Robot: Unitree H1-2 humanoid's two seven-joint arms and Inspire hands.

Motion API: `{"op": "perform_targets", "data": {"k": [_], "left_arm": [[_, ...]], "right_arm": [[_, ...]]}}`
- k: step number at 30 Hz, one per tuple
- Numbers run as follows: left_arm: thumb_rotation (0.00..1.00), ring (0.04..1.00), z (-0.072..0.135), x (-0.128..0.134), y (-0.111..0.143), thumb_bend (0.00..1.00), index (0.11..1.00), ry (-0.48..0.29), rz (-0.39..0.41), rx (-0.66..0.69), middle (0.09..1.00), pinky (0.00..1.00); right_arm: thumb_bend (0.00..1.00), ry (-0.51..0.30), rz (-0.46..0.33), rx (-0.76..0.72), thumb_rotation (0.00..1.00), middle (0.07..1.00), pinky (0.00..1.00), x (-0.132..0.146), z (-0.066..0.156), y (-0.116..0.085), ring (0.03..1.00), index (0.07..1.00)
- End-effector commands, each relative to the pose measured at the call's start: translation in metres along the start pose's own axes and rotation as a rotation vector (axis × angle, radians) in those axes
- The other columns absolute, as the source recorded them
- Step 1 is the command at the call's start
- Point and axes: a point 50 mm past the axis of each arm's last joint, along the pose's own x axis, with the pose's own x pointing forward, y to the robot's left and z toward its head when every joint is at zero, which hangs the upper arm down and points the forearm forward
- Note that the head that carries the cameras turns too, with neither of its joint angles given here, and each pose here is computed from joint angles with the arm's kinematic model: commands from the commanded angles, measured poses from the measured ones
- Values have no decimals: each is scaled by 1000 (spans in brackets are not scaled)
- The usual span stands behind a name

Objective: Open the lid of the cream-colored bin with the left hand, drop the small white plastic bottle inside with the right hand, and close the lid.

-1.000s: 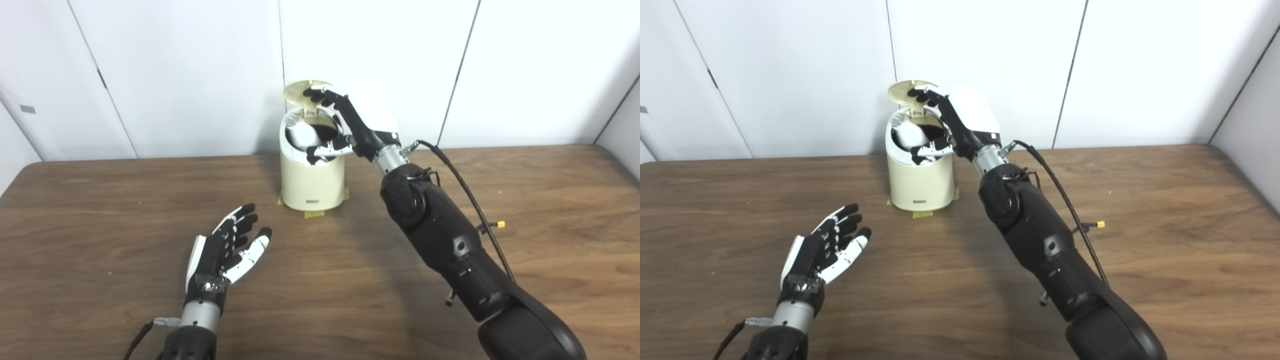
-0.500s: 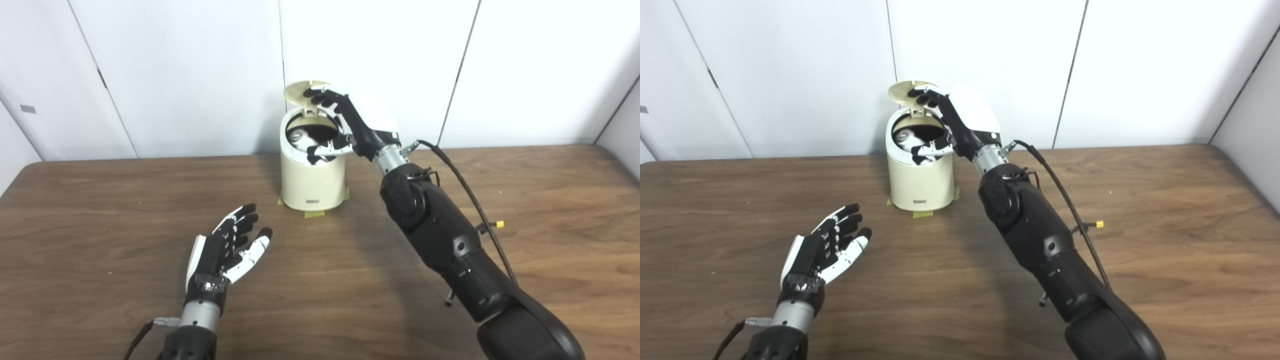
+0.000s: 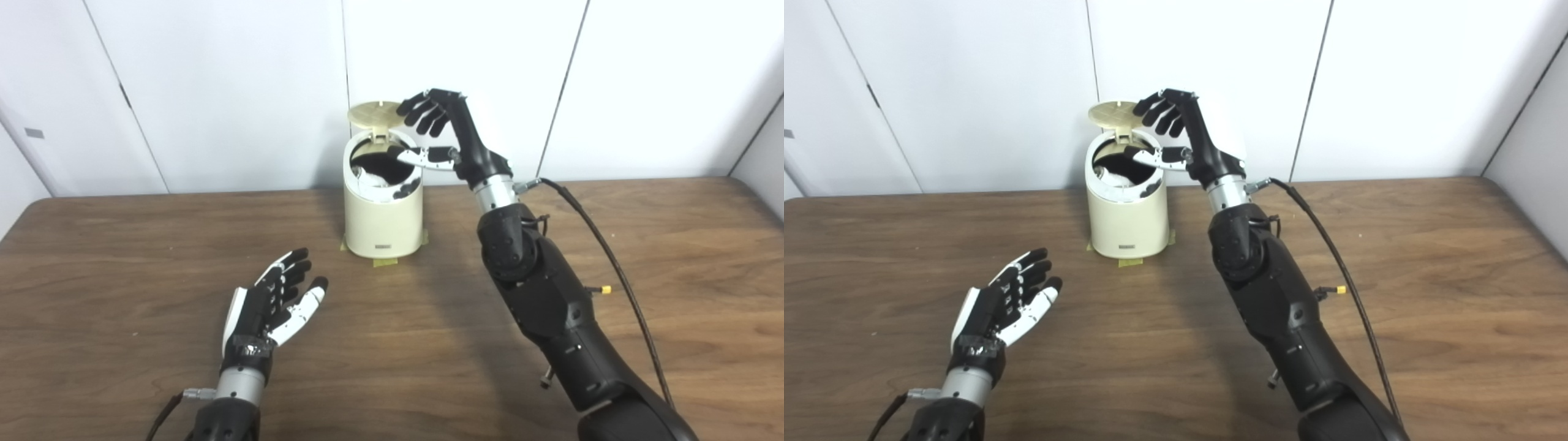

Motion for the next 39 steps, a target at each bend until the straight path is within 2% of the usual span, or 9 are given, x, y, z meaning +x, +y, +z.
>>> {"op": "perform_targets", "data": {"k": [1, 10, 14, 16, 21, 23, 29, 33, 39], "left_arm": [[293, 867, 16, 10, 2, 455, 872, -83, 20, -10, 842, 849], [388, 859, 36, 28, 19, 464, 865, -137, 51, -7, 836, 848], [421, 866, 49, 40, 27, 453, 878, -166, 46, 21, 846, 864], [430, 865, 58, 49, 31, 451, 886, -186, 34, 46, 853, 836], [430, 845, 82, 74, 39, 431, 882, -224, -1, 121, 844, 799], [397, 847, 92, 83, 40, 398, 885, -240, -19, 120, 850, 810], [531, 884, 113, 108, 42, 419, 916, -267, -87, 164, 893, 849], [566, 903, 132, 127, 39, 435, 921, -287, -126, 157, 901, 871], [671, 904, 157, 149, 39, 447, 907, -321, -152, 207, 897, 879]], "right_arm": [[501, -46, -47, -8, 0, 488, 349, 12, 11, -20, 429, 509], [497, 99, 8, 90, 0, 484, 337, -26, 0, -51, 435, 549], [515, 196, 34, 175, 0, 488, 435, -49, -2, -59, 434, 536], [522, 233, 50, 208, 5, 490, 471, -63, -3, -64, 543, 511], [508, 304, 58, 314, 154, 691, 533, -101, -10, -75, 646, 498], [583, 337, 53, 375, 384, 740, 597, -116, -13, -79, 700, 708], [546, 425, 66, 521, 734, 841, 779, -155, -23, -79, 842, 807], [471, 478, 59, 567, 818, 870, 787, -175, -26, -76, 862, 832], [449, 540, -11, 655, 738, 867, 784, -192, -24, -70, 848, 836]]}}
